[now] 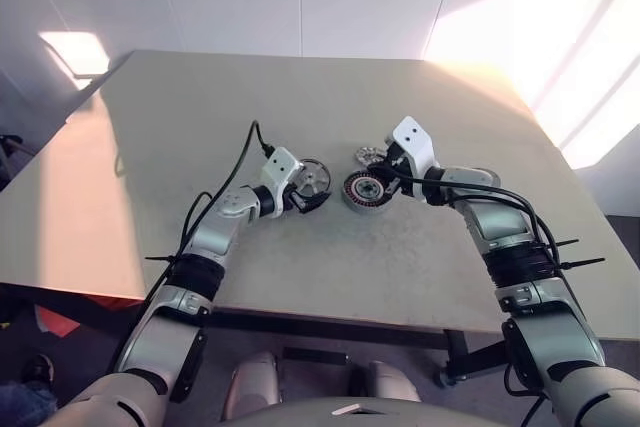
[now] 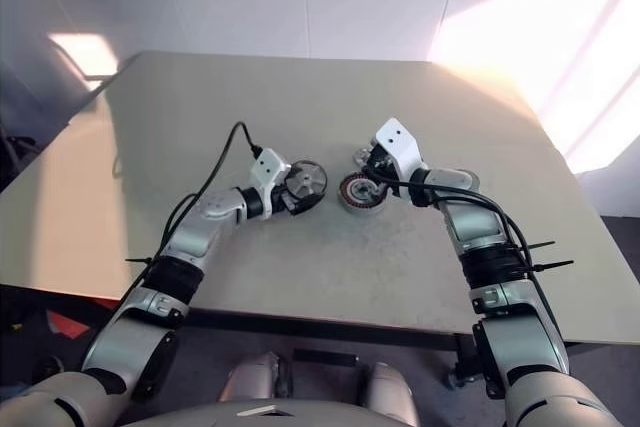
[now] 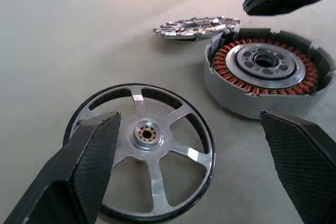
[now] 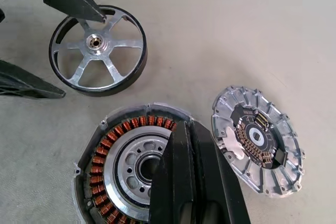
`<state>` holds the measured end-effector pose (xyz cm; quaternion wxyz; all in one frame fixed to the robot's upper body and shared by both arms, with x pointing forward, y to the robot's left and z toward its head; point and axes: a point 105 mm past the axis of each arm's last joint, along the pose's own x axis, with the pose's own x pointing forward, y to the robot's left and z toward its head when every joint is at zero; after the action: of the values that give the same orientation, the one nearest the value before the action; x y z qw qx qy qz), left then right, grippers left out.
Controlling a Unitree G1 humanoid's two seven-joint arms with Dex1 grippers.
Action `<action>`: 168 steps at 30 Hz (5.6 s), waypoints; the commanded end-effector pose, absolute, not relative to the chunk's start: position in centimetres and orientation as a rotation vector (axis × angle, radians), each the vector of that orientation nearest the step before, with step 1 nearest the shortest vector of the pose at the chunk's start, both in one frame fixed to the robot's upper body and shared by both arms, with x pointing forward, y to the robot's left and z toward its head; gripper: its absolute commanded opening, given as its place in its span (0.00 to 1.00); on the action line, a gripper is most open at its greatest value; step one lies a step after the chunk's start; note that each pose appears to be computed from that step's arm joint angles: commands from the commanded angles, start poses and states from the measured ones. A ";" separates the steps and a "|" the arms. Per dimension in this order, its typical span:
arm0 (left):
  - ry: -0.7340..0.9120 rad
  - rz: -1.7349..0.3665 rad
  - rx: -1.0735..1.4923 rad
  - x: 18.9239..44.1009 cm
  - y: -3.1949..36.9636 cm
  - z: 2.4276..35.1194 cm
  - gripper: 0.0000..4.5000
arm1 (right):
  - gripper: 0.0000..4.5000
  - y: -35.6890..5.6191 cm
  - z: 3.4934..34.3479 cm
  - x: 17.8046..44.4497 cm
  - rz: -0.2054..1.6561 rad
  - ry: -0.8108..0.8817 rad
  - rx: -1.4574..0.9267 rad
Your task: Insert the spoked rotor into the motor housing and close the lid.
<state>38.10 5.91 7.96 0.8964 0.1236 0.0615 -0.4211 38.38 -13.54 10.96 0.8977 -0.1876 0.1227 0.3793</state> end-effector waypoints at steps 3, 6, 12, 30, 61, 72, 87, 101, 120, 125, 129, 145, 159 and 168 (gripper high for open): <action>0.063 -0.832 0.386 39.3 6.5 8.8 1.00 | 0.00 -14.0 12.8 38.6 0.758 0.185 -0.390; 0.040 -0.805 0.371 39.6 6.9 9.1 1.00 | 0.00 -14.1 12.8 38.5 0.755 0.186 -0.390; 0.004 -0.717 0.216 39.8 9.0 10.1 1.00 | 0.00 -14.0 12.8 38.4 0.758 0.186 -0.391; 0.340 -0.653 -0.560 38.1 9.1 7.7 1.00 | 0.00 -13.7 12.8 38.6 0.763 0.188 -0.401; 0.539 -0.657 -1.316 39.6 6.5 7.3 0.08 | 0.00 -16.8 13.5 40.2 0.599 0.190 -0.386; 0.501 -0.918 -1.473 38.8 4.1 12.4 0.08 | 0.00 -23.5 11.8 41.6 0.303 0.325 -0.469; 0.613 -1.049 -1.343 37.7 -2.0 12.3 0.08 | 0.00 -27.5 11.2 40.7 0.135 0.370 -0.496; 0.650 -0.953 -1.285 38.3 -3.3 10.4 0.08 | 0.00 -27.5 11.6 40.4 0.121 0.355 -0.491; 0.693 -0.892 -1.229 38.4 -3.8 9.4 0.08 | 0.00 -26.1 12.9 41.1 0.155 0.311 -0.497; 0.687 -0.851 -1.210 38.8 -3.4 9.1 0.38 | 0.00 -25.5 13.2 41.1 0.175 0.297 -0.494; 0.640 -0.828 -1.223 39.7 -1.8 9.7 0.44 | 0.00 -23.7 13.5 40.8 0.262 0.263 -0.476; 0.452 -0.769 -1.192 41.3 6.7 10.8 0.44 | 0.00 -13.5 14.8 35.1 0.791 0.100 -0.254; 0.395 -0.672 -1.175 41.8 9.3 10.4 0.44 | 0.00 -13.5 9.4 36.9 0.728 0.270 -0.237; 0.401 -0.686 -1.158 41.3 9.1 10.0 0.44 | 0.00 -12.7 14.4 36.3 0.788 0.104 -0.236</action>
<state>41.03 9.12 8.51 0.7618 -0.5369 0.2079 -0.2970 36.10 -12.85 11.09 0.9127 -0.1094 0.1036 0.3799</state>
